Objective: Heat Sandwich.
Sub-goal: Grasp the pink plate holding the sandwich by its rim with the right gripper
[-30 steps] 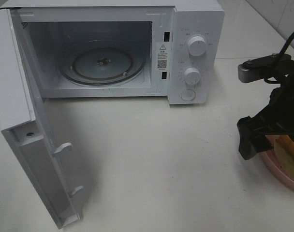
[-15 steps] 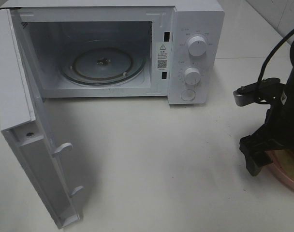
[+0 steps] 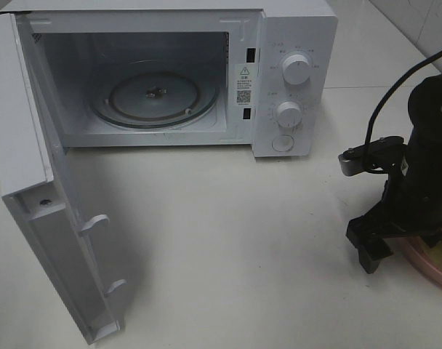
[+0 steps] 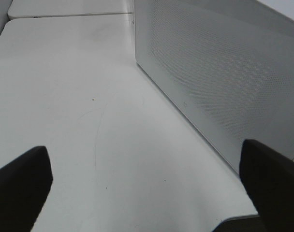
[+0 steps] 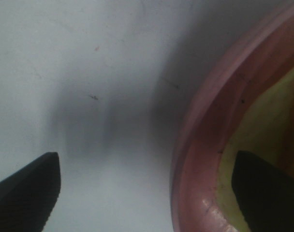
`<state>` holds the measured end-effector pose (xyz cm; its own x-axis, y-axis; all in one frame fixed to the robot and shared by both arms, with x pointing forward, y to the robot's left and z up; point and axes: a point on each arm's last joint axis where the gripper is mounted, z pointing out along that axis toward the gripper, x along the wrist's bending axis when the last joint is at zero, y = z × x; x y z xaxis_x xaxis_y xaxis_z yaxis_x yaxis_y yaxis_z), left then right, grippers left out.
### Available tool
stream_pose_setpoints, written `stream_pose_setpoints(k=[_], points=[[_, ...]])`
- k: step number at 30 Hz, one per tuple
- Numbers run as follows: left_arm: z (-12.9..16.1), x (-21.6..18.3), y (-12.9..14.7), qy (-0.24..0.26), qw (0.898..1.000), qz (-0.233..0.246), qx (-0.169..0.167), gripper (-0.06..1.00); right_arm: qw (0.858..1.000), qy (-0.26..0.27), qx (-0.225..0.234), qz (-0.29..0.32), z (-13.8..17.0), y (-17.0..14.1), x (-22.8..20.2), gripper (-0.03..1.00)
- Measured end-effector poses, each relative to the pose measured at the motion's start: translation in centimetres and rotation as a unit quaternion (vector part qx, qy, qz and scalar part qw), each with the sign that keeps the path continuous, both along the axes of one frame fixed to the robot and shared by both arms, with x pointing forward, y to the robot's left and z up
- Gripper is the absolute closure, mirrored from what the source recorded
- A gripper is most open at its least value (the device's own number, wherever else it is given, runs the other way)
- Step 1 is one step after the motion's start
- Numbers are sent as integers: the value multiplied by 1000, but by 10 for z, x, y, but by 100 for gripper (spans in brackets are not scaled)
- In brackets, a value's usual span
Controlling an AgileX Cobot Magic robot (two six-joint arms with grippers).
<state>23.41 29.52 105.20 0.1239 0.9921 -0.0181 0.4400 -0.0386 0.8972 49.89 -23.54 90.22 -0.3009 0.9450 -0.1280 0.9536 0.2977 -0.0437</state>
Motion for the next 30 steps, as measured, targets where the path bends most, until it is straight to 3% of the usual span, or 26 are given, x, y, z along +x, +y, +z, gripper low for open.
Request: stream_pose_setpoints(k=[17, 26, 30], points=[[0, 0, 0, 0, 1000, 0, 0, -3, 1000, -9, 6, -2, -14, 2, 6, 11], [0, 0, 0, 0, 1000, 0, 0, -3, 1000, -14, -4, -7, -14, 0, 7, 35], [0, 0, 0, 0, 1000, 0, 0, -3, 999, -21, -20, -24, -14, -2, 8, 52]])
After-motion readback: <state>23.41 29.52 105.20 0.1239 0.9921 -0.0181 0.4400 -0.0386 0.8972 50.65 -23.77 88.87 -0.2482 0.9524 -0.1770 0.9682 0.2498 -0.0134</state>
